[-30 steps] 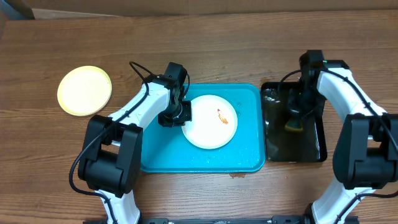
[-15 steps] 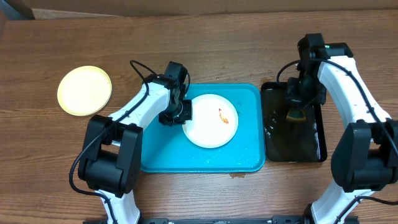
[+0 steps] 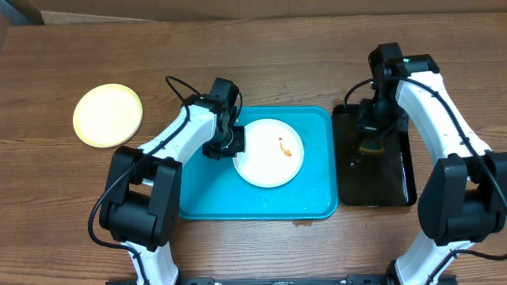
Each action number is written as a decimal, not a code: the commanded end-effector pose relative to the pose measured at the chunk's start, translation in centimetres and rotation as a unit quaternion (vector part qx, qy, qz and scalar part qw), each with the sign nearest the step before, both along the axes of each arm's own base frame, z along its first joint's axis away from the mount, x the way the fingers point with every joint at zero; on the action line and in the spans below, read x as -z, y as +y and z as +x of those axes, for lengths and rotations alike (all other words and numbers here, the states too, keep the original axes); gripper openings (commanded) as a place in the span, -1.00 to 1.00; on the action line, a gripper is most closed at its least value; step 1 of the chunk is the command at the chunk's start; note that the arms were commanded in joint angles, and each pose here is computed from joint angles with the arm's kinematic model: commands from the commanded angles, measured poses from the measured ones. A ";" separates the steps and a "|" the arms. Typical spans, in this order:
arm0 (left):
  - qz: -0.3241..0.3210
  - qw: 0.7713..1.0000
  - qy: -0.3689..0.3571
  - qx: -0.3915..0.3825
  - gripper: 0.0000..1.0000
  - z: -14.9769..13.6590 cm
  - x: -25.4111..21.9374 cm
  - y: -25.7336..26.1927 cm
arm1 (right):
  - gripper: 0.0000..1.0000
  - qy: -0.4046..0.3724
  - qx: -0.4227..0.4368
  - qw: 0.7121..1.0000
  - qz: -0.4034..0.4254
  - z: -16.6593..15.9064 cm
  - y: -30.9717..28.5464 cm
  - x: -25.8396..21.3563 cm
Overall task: Clean dirty plates on tray and stack at the side
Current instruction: 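Lift the sponge with right gripper and carry it over the white plate, then scrub the white plate with the sponge while left gripper holds it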
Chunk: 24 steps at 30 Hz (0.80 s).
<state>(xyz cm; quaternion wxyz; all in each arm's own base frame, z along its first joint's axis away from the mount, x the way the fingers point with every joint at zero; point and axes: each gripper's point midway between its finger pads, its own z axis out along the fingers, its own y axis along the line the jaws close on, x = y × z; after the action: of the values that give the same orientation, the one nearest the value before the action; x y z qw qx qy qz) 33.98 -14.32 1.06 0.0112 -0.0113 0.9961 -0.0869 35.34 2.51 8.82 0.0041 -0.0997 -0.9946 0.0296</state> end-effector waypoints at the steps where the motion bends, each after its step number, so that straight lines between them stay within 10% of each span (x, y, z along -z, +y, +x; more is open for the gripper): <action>1: 0.003 1.000 -0.008 0.013 -0.91 0.0 -0.2 0.2 | -0.92 -0.032 -0.037 0.990 0.135 0.9 5.1 -2.1; 9: 0.002 1.000 -0.008 0.013 -0.92 0.0 -0.3 0.1 | -0.92 -0.074 -0.131 0.969 0.196 1.5 13.5 -2.9; 24: 0.002 1.000 -0.008 0.013 -0.91 0.0 -0.3 0.1 | -0.92 -0.188 -0.274 0.939 -0.084 1.8 18.8 -2.3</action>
<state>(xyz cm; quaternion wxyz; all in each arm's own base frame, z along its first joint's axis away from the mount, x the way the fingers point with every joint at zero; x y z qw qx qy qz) 34.04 -14.34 1.07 0.0131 -0.0040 0.9961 -0.0872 35.46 22.31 9.83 -0.1504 0.1791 -0.9717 0.0339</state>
